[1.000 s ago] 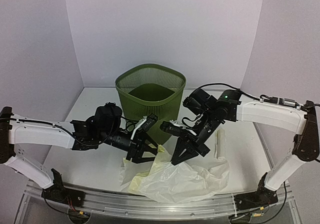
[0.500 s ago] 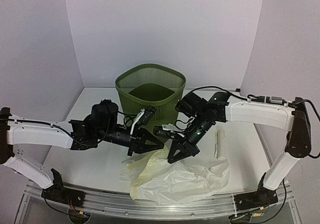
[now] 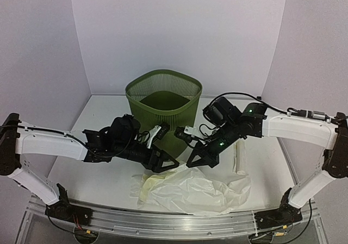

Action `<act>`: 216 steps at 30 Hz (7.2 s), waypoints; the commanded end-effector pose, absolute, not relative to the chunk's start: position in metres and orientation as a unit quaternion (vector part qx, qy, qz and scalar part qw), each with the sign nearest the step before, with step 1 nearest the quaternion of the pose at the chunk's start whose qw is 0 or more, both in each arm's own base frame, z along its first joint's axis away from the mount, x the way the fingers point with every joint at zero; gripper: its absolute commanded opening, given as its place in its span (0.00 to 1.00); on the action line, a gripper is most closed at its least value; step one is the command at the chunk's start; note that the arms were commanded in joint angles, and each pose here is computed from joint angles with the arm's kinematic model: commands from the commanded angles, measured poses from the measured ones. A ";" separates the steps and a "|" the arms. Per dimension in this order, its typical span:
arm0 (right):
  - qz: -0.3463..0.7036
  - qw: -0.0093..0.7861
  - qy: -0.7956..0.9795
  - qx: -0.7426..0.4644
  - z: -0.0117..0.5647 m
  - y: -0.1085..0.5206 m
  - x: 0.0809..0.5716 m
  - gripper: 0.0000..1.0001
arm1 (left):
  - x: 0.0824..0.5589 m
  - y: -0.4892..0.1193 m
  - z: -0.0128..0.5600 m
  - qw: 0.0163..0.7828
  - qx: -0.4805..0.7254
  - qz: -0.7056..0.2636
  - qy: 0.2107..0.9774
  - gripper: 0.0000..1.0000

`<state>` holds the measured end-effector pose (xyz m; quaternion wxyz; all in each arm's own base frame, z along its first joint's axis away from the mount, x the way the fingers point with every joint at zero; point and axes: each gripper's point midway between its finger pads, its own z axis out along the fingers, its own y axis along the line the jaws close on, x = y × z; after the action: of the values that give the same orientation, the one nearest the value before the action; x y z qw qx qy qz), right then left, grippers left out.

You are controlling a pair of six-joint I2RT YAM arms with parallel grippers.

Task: Put the trash bags into the trash bin
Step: Unfold the trash bag at the center of the board, then move the trash bin to the center of the board, then unfold the trash bag at the center of the board.

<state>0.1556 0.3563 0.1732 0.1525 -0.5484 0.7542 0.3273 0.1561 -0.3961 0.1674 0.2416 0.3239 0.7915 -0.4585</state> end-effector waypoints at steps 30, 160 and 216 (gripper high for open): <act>0.350 0.252 0.828 -0.358 0.193 0.348 0.187 0.69 | 0.081 -0.357 0.157 0.123 0.433 -0.494 0.744 0.00; 0.548 0.416 0.534 -0.492 0.356 0.419 0.132 0.00 | 0.120 -0.307 0.324 0.424 0.222 -0.612 0.629 0.92; 0.537 0.402 0.568 -0.476 0.337 0.433 0.145 0.00 | 0.114 -0.350 0.324 0.370 0.276 -0.638 0.616 0.36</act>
<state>0.1448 0.4340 0.3093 0.3698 -0.4809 0.5897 0.5331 0.1191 -0.3499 0.3017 0.3592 0.2620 0.6452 -0.6214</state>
